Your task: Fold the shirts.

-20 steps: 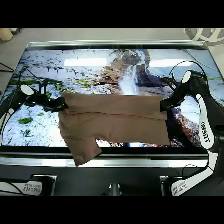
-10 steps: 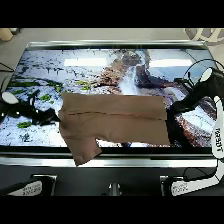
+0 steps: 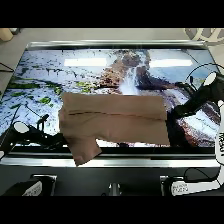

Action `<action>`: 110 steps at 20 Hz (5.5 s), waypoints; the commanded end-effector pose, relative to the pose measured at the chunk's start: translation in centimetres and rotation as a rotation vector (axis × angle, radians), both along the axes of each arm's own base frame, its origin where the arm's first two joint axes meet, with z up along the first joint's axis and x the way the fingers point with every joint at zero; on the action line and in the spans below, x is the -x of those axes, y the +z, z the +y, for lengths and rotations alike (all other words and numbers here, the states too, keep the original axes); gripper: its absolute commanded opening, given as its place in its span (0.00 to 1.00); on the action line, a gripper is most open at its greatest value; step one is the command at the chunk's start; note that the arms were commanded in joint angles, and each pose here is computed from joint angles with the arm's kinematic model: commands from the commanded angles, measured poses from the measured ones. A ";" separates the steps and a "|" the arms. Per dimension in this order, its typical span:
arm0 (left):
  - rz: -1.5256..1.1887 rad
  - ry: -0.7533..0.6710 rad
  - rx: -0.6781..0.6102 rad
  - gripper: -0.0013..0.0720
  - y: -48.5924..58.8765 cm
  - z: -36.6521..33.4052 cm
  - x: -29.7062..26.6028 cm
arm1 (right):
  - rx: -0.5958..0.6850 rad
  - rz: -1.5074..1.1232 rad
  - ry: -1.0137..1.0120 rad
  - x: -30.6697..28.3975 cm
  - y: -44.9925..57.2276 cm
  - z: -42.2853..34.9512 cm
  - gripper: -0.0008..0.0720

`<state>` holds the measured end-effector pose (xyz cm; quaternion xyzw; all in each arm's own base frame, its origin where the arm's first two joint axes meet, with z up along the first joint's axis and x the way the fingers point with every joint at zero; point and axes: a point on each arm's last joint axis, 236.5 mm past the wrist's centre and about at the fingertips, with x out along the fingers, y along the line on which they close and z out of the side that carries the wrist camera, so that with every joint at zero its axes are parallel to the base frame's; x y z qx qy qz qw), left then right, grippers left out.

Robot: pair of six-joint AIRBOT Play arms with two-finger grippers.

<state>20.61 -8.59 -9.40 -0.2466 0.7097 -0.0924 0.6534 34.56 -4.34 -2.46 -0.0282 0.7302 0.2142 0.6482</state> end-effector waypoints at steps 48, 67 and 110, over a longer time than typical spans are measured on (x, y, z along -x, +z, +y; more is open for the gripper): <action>-0.374 0.095 -0.003 0.05 7.1 1.6 -26.3 | -0.062 -0.355 -0.087 -12.9 -4.4 5.9 0.04; -0.529 0.046 0.102 0.61 16.2 -0.4 -26.3 | -0.345 -0.303 -0.423 -12.7 -4.2 0.1 0.96; -0.685 0.021 0.481 0.05 18.0 -21.5 -32.9 | -0.744 -0.703 -0.101 -9.9 22.1 26.5 0.04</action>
